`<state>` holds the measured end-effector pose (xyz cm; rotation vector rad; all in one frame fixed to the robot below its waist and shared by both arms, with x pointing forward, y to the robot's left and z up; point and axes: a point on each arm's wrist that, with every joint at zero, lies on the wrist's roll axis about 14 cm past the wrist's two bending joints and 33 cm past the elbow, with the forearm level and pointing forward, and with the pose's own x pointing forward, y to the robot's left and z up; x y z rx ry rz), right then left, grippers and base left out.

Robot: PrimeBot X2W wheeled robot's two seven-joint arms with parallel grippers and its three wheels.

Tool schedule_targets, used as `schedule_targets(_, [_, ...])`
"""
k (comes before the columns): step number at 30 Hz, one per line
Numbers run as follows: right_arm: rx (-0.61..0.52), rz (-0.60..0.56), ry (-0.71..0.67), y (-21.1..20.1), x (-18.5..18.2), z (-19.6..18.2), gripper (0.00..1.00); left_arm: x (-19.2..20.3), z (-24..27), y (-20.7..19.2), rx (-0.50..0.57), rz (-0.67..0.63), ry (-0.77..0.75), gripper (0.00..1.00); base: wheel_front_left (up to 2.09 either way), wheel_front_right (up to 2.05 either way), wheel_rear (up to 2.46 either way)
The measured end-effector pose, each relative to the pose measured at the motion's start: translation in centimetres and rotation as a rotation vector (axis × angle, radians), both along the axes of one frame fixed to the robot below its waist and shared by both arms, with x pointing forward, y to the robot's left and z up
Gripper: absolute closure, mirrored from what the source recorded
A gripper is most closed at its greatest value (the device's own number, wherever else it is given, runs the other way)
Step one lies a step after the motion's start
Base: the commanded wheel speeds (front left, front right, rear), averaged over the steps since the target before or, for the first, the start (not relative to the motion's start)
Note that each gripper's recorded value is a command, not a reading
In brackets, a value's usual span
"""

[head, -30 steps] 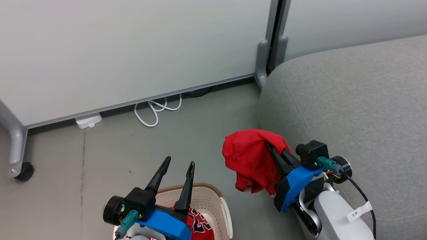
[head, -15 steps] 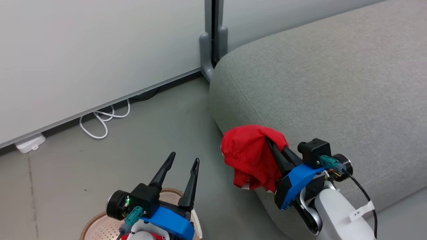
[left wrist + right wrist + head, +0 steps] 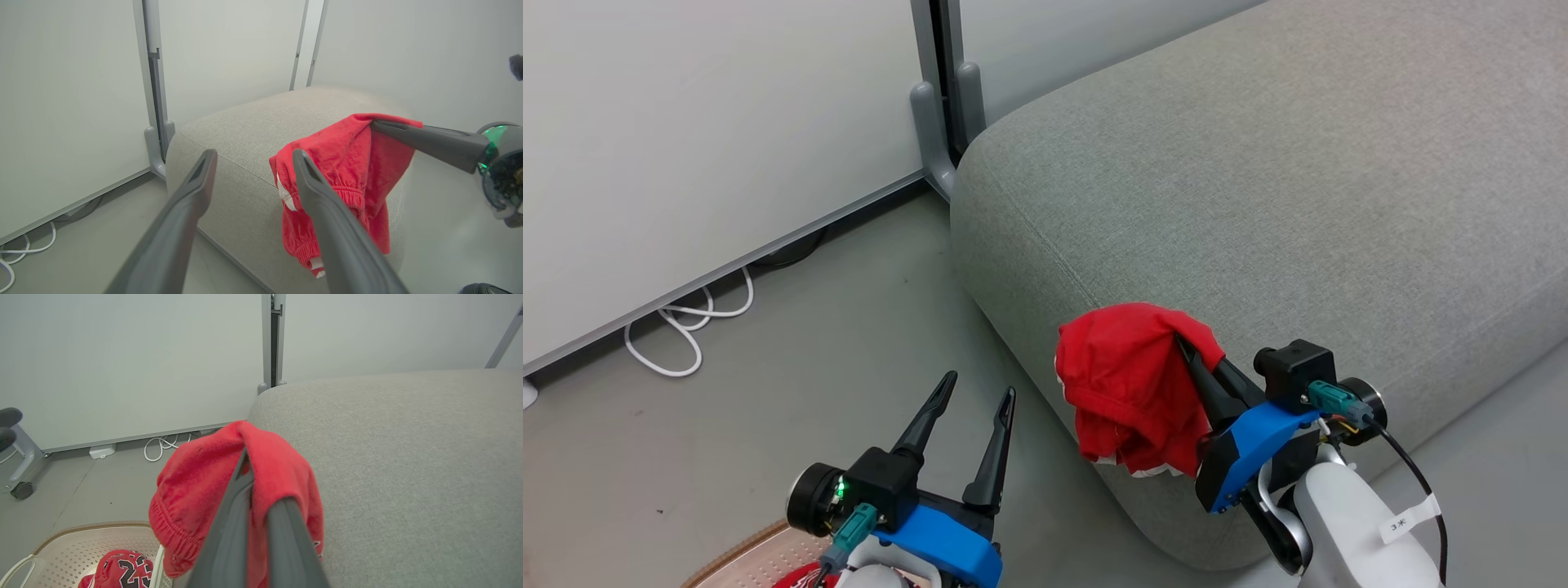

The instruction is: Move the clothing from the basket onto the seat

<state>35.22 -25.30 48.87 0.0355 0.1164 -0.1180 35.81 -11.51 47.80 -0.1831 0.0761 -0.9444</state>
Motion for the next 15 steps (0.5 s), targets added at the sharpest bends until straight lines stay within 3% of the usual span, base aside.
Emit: schedule_targets(15, [0.005, -0.028, 0.003, -0.79, -0.42, -0.30, 1.00, -0.14, -0.27, -0.74, 0.002, -0.032, 0.004, 0.00, 0.00, 0.00, 0.00])
